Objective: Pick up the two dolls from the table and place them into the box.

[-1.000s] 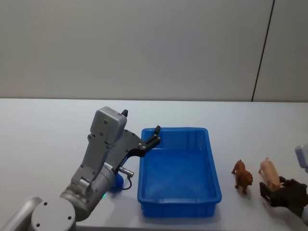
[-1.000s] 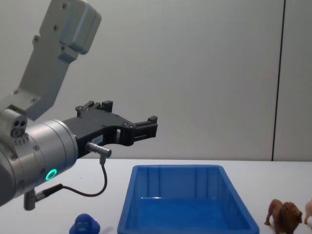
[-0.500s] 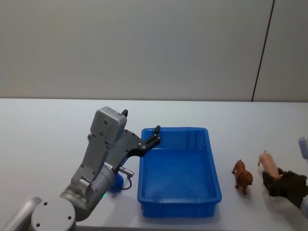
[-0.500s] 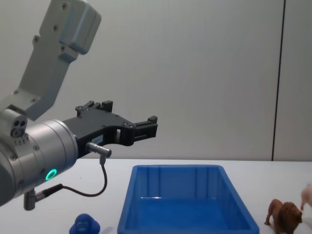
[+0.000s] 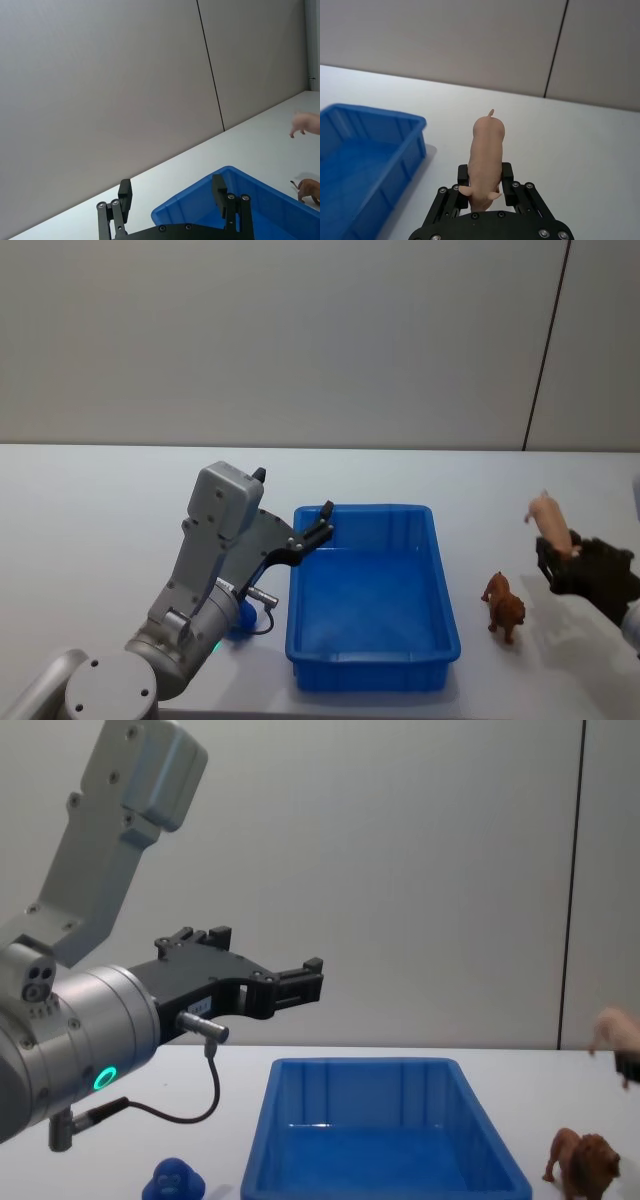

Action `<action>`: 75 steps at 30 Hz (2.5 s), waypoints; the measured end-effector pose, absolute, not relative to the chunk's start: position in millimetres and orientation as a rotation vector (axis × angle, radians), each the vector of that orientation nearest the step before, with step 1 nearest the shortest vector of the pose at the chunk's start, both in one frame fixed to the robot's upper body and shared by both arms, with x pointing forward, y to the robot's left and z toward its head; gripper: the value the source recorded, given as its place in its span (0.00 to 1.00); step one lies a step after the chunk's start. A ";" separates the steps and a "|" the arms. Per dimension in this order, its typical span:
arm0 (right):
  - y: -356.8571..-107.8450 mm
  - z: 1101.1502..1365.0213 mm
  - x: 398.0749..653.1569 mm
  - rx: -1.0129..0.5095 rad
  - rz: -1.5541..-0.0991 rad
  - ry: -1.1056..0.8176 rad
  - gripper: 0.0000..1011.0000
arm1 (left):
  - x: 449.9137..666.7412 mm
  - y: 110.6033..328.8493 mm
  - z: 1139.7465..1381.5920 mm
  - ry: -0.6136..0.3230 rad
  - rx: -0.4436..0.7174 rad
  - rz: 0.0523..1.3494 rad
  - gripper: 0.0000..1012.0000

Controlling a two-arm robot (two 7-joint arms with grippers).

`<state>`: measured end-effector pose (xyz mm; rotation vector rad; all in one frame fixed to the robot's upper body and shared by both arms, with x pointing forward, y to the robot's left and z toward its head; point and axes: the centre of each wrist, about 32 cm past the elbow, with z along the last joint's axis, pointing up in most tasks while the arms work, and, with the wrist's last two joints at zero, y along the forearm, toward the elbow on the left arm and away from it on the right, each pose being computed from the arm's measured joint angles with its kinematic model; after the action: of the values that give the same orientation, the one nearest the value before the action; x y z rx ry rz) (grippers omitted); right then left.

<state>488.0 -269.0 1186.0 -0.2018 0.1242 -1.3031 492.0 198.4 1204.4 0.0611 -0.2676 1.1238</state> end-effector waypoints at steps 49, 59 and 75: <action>-200.6 1213.5 477.1 -0.322 -0.946 0.070 0.76 | 492.0 198.4 1204.4 -0.268 0.061 1.124 0.99; -208.9 1214.6 474.0 -0.293 -0.993 0.078 0.99 | 492.0 198.4 1204.4 -0.268 0.061 1.124 0.99; -239.3 1214.4 470.5 -0.284 -1.113 0.103 0.99 | 492.0 198.4 1204.4 -0.268 0.061 1.124 0.99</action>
<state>470.5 -239.3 1214.4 -0.2840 0.1033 -1.1129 492.0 198.4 1204.4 0.0611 -0.2676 1.1237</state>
